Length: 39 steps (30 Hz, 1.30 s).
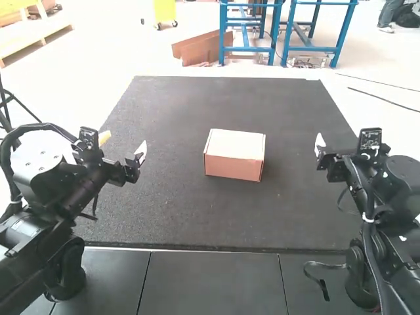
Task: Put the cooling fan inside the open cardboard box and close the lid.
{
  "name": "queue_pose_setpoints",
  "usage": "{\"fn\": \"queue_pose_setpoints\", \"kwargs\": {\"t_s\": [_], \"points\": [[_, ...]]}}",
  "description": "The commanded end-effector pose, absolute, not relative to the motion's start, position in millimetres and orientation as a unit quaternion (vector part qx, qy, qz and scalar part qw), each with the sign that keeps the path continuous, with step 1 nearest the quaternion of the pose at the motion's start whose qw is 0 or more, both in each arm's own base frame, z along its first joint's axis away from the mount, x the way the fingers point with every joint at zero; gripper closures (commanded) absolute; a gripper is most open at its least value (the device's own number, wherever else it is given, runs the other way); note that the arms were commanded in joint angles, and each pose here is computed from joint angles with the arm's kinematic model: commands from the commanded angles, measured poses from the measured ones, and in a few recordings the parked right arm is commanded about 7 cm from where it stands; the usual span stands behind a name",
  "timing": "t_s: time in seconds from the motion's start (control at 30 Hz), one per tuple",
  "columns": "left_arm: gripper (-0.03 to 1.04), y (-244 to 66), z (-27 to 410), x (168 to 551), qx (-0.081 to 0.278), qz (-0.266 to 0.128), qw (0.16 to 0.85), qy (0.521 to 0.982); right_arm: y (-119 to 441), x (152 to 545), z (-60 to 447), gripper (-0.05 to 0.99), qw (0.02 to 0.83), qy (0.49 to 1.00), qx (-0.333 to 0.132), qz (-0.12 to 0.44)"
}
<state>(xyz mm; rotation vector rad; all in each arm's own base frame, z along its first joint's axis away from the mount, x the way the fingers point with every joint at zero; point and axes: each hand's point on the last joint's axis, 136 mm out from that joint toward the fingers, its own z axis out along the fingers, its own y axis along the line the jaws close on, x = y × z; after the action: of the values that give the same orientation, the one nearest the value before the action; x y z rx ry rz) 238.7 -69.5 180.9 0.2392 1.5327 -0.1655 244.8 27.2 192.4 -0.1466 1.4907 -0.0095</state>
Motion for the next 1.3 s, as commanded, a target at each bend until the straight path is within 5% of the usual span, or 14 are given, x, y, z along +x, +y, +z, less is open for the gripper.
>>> {"fn": "queue_pose_setpoints", "kwargs": {"t_s": [0.0, 0.47, 1.27], "points": [[0.04, -65.6, 177.1, 238.5, 0.080, -0.093, 0.706, 0.697, 21.8, 245.3, 189.4, 0.02, 0.730, 0.682, -0.046, 0.001], [0.04, 0.4, 169.5, 247.3, -0.031, -0.012, 0.702, 0.711, 21.4, 245.3, 158.9, 0.02, 0.686, 0.727, -0.015, 0.032], [0.04, 6.6, 168.6, 246.7, -0.027, 0.009, 0.701, 0.713, 21.6, 245.1, 154.8, 0.02, 0.679, 0.733, -0.014, 0.034]]}}
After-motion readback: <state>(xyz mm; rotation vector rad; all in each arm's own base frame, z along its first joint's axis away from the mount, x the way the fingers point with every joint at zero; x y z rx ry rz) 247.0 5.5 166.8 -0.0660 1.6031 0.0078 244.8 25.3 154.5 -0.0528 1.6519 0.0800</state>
